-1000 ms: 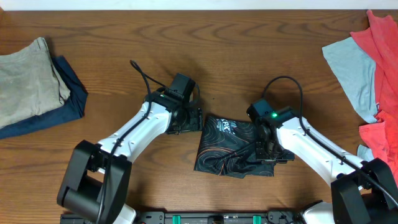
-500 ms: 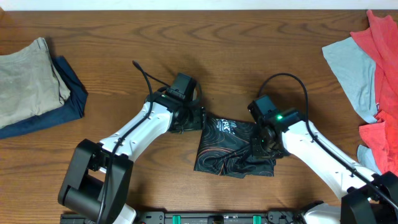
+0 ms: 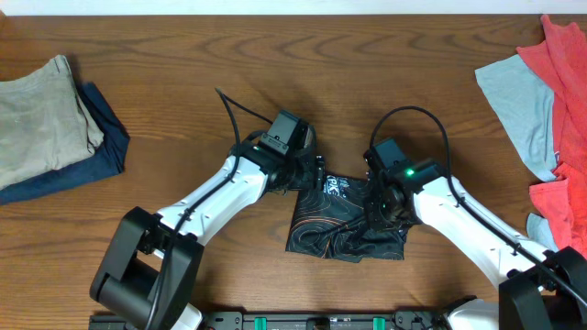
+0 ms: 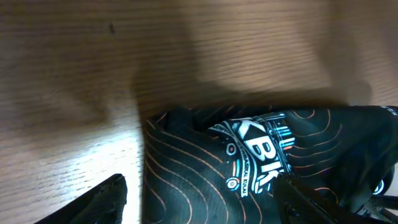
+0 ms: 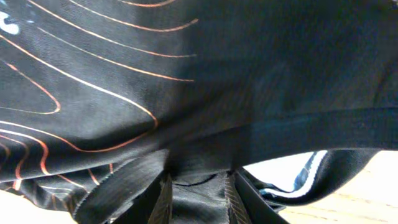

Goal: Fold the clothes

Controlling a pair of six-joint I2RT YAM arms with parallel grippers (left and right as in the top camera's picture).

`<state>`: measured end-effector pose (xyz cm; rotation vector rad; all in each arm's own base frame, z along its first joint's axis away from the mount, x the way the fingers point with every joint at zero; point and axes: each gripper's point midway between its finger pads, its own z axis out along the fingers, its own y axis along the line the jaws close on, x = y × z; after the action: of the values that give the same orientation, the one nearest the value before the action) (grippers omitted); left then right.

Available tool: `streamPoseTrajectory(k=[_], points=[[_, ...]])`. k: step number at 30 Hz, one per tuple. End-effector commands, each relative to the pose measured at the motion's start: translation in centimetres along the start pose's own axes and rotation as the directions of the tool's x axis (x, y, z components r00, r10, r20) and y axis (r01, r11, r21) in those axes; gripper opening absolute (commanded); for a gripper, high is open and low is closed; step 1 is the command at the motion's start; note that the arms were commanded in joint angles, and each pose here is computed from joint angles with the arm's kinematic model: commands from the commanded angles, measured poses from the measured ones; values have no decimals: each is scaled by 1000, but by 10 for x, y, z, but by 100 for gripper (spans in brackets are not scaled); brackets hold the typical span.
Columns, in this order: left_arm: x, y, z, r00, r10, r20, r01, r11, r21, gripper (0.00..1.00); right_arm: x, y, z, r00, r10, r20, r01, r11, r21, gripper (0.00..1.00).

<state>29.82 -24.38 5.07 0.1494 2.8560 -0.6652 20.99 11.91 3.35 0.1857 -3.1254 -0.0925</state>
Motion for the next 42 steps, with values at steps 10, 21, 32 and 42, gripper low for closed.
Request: streamPoseTrajectory(k=[10,21,32,42], points=[[6,-3,13,999,29,-17,-29,1000,-2,76,-1,-16,3,1000,-18,12,16,995,96,20],[14,5,33,998,44,-42,-47,997,-59,76,7,-12,16,1000,-24,-4,24,998,56,23],[1,31,33,998,52,29,-45,977,-210,77,19,-3,5,998,-32,-62,30,999,-26,1],[16,48,56,999,18,-38,-27,968,-251,77,51,-89,-17,932,358,-61,-313,878,362,7]])
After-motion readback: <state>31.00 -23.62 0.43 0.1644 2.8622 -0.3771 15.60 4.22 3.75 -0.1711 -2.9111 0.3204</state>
